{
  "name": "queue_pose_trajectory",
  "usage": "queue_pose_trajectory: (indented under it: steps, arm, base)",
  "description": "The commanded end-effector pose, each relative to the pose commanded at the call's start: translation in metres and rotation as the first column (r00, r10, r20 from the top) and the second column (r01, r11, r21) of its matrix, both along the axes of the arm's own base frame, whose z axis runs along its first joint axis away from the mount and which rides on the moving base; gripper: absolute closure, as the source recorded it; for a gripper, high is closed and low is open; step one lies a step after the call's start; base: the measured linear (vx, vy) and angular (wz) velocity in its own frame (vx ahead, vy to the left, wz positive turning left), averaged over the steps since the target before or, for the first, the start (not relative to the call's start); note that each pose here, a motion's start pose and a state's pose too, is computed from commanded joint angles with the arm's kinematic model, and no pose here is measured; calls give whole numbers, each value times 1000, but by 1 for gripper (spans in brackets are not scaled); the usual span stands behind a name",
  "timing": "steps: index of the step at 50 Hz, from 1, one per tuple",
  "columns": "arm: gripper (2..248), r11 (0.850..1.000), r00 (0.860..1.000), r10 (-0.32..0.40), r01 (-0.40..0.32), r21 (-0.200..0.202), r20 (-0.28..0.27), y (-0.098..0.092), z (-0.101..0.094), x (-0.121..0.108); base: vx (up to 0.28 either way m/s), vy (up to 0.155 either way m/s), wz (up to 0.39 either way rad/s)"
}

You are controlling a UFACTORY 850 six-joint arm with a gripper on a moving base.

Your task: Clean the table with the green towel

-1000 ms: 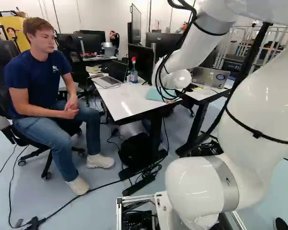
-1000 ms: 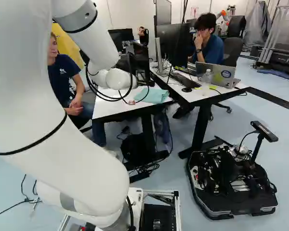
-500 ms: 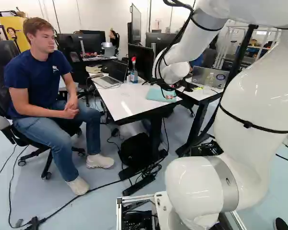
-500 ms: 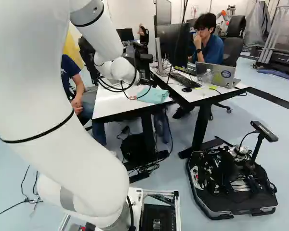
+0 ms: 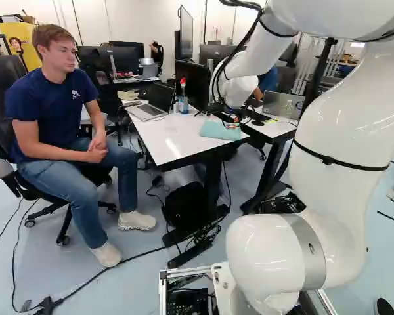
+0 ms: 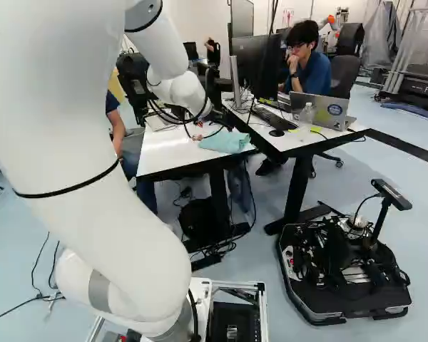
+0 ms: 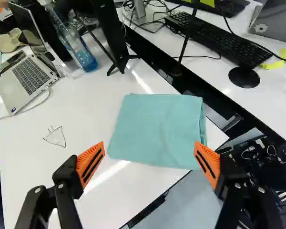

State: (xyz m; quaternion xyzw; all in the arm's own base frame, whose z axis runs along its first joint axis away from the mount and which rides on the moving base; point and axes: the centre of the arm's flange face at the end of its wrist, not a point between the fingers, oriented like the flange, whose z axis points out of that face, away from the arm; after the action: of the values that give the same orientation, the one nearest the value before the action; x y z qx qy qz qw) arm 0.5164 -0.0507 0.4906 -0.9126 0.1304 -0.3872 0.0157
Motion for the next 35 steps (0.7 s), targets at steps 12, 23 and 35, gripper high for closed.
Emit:
queue_pose_trajectory:
  steps: [12,23,35]
  arm:
    - [3,999,996,-11,15,41,-86,-4,-4,17]
    - [3,998,992,-17,25,63,-126,-9,-7,35]
    - [3,997,992,-25,33,64,-121,-16,-9,58]
  base:
    - [0,0,0]
    - [0,0,0]
    - [0,0,0]
